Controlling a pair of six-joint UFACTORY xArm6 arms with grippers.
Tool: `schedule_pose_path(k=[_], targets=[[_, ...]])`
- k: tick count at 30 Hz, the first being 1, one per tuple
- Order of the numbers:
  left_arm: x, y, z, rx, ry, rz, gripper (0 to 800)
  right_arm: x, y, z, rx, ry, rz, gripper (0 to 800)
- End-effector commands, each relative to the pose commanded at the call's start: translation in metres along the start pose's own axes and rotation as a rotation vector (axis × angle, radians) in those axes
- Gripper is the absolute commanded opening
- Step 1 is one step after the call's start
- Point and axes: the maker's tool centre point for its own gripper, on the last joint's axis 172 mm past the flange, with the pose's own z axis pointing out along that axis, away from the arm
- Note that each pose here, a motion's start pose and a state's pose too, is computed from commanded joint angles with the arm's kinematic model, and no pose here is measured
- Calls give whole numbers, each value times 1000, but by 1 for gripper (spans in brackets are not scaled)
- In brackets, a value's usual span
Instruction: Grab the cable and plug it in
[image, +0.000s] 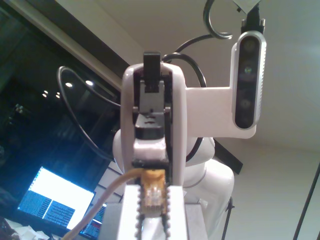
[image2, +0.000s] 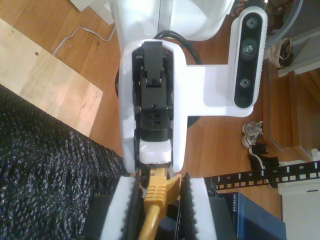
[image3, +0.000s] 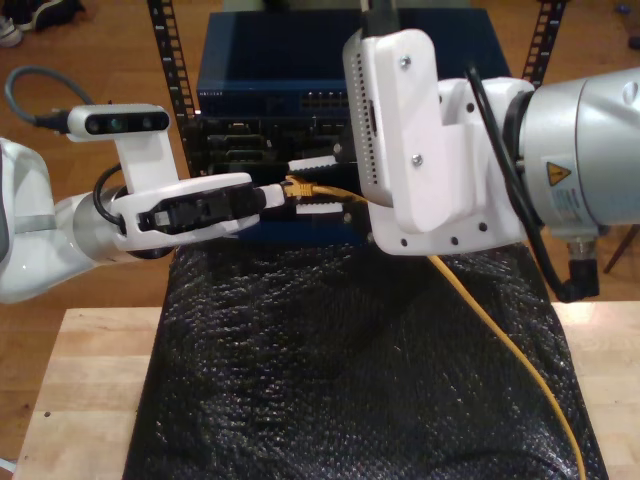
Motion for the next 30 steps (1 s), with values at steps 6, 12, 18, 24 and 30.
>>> schedule_pose_path(k=[6, 12, 18, 24, 30], targets=[[-1, -1, 1, -2, 1, -5, 15, -1, 0, 0, -1, -1, 1, 224], [-3, -1, 4, -12, -6, -14, 14, 0, 0, 0, 0, 0, 0, 211], [-3, -1, 5, -13, -7, -25, 14, -1, 0, 0, -1, -1, 1, 209], [-3, -1, 4, -12, -5, -29, 15, 0, 1, -1, -2, -2, -1, 206], [-4, -1, 4, -13, -7, -37, 15, 0, 1, -1, -2, -1, 0, 206]])
